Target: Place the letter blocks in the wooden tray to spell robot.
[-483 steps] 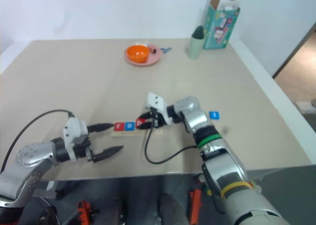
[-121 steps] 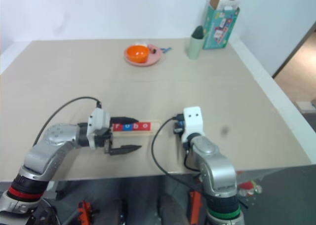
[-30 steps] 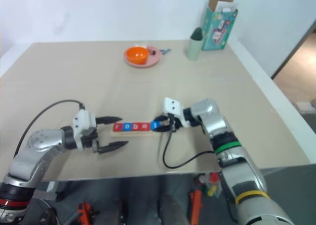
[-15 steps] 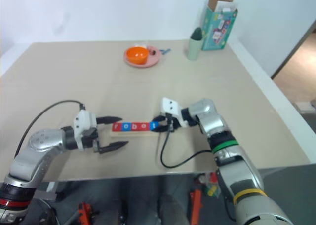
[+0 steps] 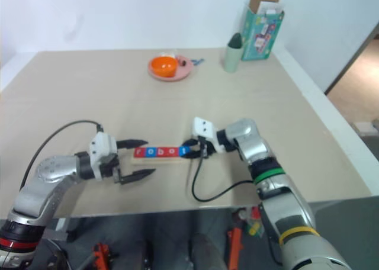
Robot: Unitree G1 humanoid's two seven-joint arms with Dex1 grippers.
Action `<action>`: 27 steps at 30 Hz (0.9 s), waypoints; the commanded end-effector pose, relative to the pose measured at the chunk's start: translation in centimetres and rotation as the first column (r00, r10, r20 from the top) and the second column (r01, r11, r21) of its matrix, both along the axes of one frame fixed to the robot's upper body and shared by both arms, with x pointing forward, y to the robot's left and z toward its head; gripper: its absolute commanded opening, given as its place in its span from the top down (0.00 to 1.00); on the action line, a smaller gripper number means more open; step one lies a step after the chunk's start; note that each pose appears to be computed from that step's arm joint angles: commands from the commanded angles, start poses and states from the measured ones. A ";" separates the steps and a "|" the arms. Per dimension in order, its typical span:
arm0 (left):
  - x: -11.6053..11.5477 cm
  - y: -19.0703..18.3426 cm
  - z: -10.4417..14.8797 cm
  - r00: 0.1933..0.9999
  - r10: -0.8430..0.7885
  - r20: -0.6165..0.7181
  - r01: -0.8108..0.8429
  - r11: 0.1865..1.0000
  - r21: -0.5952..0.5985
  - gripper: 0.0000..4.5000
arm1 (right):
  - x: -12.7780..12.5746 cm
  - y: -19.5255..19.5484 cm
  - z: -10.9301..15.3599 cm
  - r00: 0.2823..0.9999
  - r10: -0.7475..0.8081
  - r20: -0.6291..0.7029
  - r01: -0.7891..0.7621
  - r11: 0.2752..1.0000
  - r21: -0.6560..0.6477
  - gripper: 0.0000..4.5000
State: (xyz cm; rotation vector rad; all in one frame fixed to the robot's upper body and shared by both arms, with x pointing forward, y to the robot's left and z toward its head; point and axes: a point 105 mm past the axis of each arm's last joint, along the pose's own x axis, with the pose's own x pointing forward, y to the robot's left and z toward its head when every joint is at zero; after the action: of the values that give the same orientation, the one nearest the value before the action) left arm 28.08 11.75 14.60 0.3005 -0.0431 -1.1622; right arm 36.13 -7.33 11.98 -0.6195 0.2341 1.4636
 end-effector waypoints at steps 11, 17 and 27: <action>-0.3 -0.4 0.7 0.999 -0.019 0.034 0.020 1.000 -0.012 0.00 | 0.5 0.7 1.0 1.000 0.006 0.011 -0.006 1.000 0.011 0.74; -0.3 -0.4 0.7 0.999 -0.017 0.034 0.017 1.000 -0.010 0.00 | 0.2 0.6 1.1 1.000 0.023 -0.010 -0.023 1.000 0.015 0.35; -0.3 -0.1 0.8 1.000 -0.005 0.031 0.006 1.000 -0.014 0.00 | 0.0 1.6 5.2 1.000 0.005 0.027 -0.010 0.983 0.186 0.02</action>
State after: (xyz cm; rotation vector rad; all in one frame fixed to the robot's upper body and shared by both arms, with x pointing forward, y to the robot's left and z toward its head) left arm 28.03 11.68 14.60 0.2978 -0.0447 -1.1655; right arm 35.98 -6.21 14.18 -0.5052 0.1824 1.4811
